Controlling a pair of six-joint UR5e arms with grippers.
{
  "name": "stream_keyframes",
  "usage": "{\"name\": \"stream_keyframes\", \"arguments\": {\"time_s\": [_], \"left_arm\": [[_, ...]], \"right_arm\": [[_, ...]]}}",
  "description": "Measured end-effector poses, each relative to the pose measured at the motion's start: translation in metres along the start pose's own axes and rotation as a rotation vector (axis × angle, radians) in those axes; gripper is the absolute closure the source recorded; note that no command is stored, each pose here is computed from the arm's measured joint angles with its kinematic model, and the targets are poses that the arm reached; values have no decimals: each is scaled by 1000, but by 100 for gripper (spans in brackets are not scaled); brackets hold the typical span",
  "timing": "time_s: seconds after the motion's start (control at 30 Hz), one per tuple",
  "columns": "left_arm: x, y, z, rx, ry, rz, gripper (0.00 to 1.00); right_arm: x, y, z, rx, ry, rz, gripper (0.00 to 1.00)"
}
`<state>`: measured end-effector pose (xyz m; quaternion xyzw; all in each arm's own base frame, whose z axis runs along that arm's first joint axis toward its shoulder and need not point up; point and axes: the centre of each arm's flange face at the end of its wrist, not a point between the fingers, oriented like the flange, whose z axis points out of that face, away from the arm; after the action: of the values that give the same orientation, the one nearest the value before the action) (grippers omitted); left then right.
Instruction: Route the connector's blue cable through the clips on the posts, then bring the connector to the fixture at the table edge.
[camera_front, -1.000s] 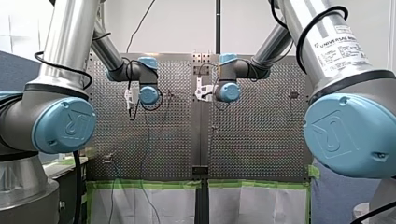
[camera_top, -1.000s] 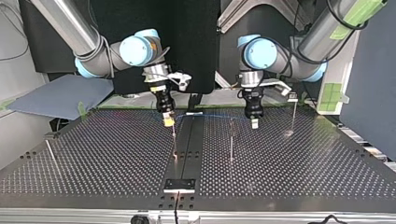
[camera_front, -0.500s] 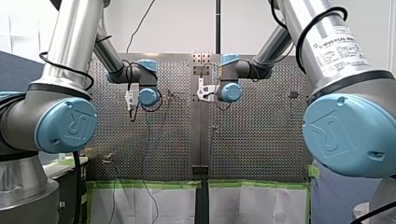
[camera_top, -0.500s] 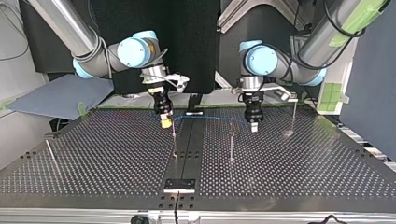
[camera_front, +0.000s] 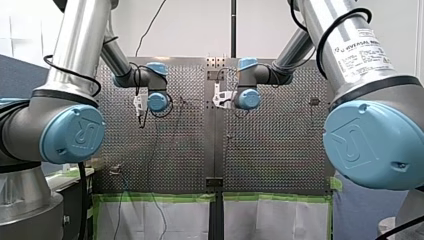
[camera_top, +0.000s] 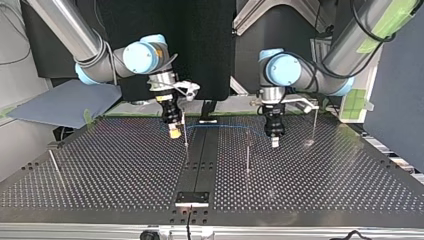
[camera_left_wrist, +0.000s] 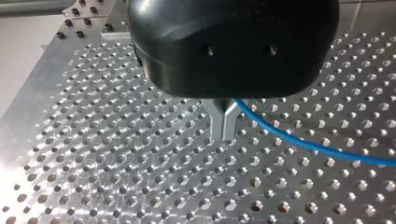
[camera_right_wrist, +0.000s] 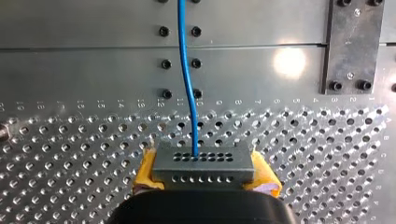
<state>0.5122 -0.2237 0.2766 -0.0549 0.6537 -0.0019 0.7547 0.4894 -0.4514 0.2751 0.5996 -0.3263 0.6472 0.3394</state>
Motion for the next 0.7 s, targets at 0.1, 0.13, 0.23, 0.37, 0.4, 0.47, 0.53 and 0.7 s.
{"name": "stream_keyframes", "arguments": {"time_s": [0.1, 0.13, 0.23, 0.37, 0.4, 0.47, 0.53, 0.7], "left_arm": [[3, 1, 5, 10, 6, -2, 100], [5, 1, 7, 13, 9, -3, 100], [8, 2, 15, 18, 15, -10, 100], [5, 3, 24, 28, 6, -29, 100], [4, 3, 26, 30, 3, -34, 100], [2, 5, 29, 31, -1, -39, 100], [1, 6, 31, 31, -3, -42, 100], [1, 10, 33, 30, -1, -42, 100]], "right_arm": [[0, 4, 1, -4, 3, 0, 100], [0, 6, 2, -5, 4, 0, 100], [1, 9, 4, -8, 8, -1, 100], [4, 14, 7, -9, 10, -1, 100], [5, 15, 8, -10, 11, -1, 100], [5, 18, 9, -15, 12, -2, 100], [5, 22, 10, -20, 13, -2, 100], [5, 29, 12, -27, 16, -3, 100]]}}
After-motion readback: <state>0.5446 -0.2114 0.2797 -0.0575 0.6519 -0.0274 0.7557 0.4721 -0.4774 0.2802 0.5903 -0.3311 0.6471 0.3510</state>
